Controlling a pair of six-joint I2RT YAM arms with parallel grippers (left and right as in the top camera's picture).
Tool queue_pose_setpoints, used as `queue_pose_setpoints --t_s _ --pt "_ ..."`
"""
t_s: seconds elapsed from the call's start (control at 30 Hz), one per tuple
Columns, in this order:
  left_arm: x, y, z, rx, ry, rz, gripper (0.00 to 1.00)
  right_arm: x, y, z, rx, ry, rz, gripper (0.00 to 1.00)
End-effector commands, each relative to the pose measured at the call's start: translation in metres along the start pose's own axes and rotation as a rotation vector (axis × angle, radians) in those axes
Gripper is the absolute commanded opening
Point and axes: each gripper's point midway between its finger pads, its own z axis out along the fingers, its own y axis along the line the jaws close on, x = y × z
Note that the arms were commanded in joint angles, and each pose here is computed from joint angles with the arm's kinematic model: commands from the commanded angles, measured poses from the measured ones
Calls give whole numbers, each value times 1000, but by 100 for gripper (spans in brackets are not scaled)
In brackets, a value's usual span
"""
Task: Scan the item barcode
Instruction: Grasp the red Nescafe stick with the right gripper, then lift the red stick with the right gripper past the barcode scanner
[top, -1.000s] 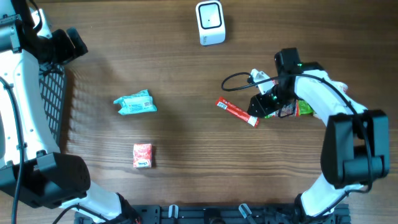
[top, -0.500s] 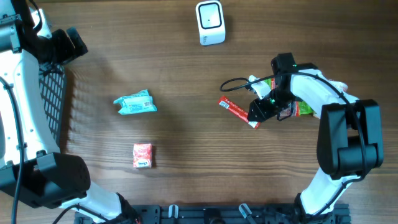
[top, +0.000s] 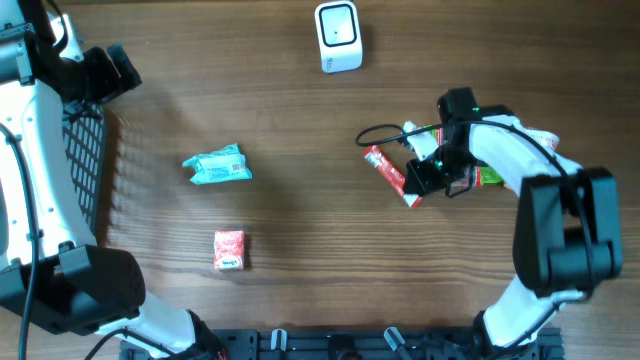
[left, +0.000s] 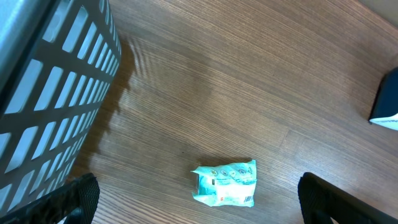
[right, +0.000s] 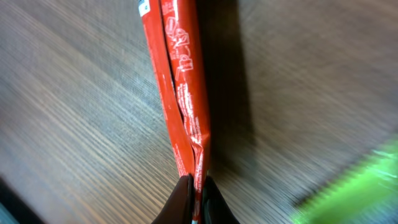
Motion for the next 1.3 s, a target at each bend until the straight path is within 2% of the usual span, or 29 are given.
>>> queue_pose_setpoints --t_s 0.0,0.07,0.1,0.17,0.23,0.27,0.37,0.6,0.87,1.27 --pt "1 0 1 9 4 1 100 -26 4 -60 304 -137 -16 5" --pt "1 0 1 9 4 1 100 -30 8 -86 510 -194 -10 4" --pt "1 0 1 9 4 1 100 -33 16 -93 551 -221 -29 4" --pt "1 0 1 10 4 1 100 -41 36 -93 520 -259 -66 4" --pt "1 0 1 9 4 1 100 -43 65 -80 344 -266 -100 4" --pt "1 0 1 9 4 1 100 -42 68 -79 324 -264 -91 4" --pt "1 0 1 10 4 1 100 -43 61 -82 351 -291 37 4" --pt "1 0 1 9 4 1 100 -45 68 -86 329 -297 -25 4" --pt "1 0 1 9 4 1 100 -52 90 -128 290 -458 -17 4" --pt "1 0 1 9 4 1 100 -50 90 -127 291 -448 -15 4"
